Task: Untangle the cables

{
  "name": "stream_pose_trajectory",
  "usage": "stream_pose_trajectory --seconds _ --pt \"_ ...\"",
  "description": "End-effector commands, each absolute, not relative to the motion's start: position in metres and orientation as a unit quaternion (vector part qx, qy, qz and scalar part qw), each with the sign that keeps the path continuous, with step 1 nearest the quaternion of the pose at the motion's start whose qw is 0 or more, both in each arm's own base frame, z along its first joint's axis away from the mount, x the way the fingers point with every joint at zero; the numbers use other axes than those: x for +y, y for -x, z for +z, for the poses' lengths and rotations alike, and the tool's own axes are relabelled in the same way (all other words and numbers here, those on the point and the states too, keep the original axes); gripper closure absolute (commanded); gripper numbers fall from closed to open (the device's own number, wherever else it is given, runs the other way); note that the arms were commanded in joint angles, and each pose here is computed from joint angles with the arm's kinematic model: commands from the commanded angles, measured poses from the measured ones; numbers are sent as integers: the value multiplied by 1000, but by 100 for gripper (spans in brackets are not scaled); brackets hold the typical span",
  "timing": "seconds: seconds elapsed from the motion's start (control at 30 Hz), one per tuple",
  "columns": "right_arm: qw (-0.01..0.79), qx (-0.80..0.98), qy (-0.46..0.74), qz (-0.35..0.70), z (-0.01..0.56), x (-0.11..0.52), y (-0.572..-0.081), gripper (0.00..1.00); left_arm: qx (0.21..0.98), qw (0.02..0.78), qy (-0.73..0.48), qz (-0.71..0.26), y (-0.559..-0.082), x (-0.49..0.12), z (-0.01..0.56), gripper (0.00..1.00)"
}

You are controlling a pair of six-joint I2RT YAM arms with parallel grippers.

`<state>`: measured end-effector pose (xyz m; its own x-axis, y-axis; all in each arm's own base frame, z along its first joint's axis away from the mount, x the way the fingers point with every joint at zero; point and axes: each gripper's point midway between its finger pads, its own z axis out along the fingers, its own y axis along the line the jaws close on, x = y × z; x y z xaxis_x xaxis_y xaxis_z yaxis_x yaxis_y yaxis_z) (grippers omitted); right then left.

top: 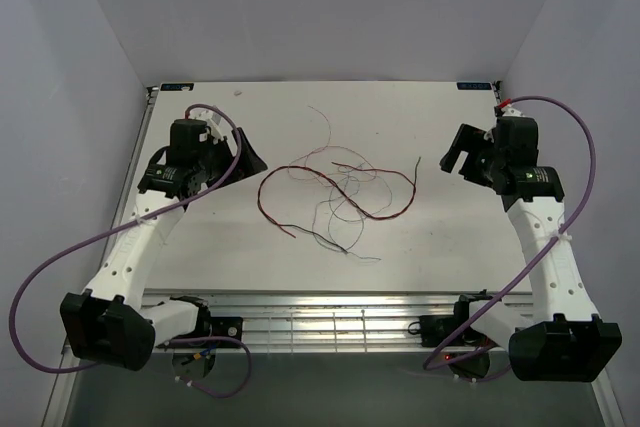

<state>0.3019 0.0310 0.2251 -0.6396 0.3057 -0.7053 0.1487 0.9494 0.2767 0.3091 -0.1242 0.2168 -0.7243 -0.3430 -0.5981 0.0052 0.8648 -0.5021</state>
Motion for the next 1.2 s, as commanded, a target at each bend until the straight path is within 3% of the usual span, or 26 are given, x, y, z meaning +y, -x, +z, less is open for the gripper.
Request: stream_pose_trajectory --seconds 0.0,0.37,0.73,0.8,0.87,0.97,1.0,1.1,1.17 --pt "454 876 -106 127 249 40 -310 10 876 383 56 -288 -303 -138 240 2" --pt "459 868 -54 181 243 63 -310 10 883 320 -99 -328 -288 -271 218 2" --pt "431 874 -34 221 227 79 -308 10 919 280 -166 -224 -315 -345 140 2" --pt "428 875 -34 223 223 79 -308 10 926 269 -171 -203 -320 -351 121 7" --pt "427 876 -35 221 222 79 -307 10 926 270 -180 -195 -325 -358 119 13" --pt "423 878 -36 219 219 78 -307 10 933 270 -178 -159 -334 -356 108 40" --pt "422 879 -37 220 217 79 -307 10 935 271 -174 -146 -336 -354 104 63" --pt "415 882 -39 219 211 78 -308 10 934 282 -167 -144 -343 -356 112 96" --pt "408 886 -41 218 206 78 -308 10 932 295 -158 -141 -348 -355 126 100"
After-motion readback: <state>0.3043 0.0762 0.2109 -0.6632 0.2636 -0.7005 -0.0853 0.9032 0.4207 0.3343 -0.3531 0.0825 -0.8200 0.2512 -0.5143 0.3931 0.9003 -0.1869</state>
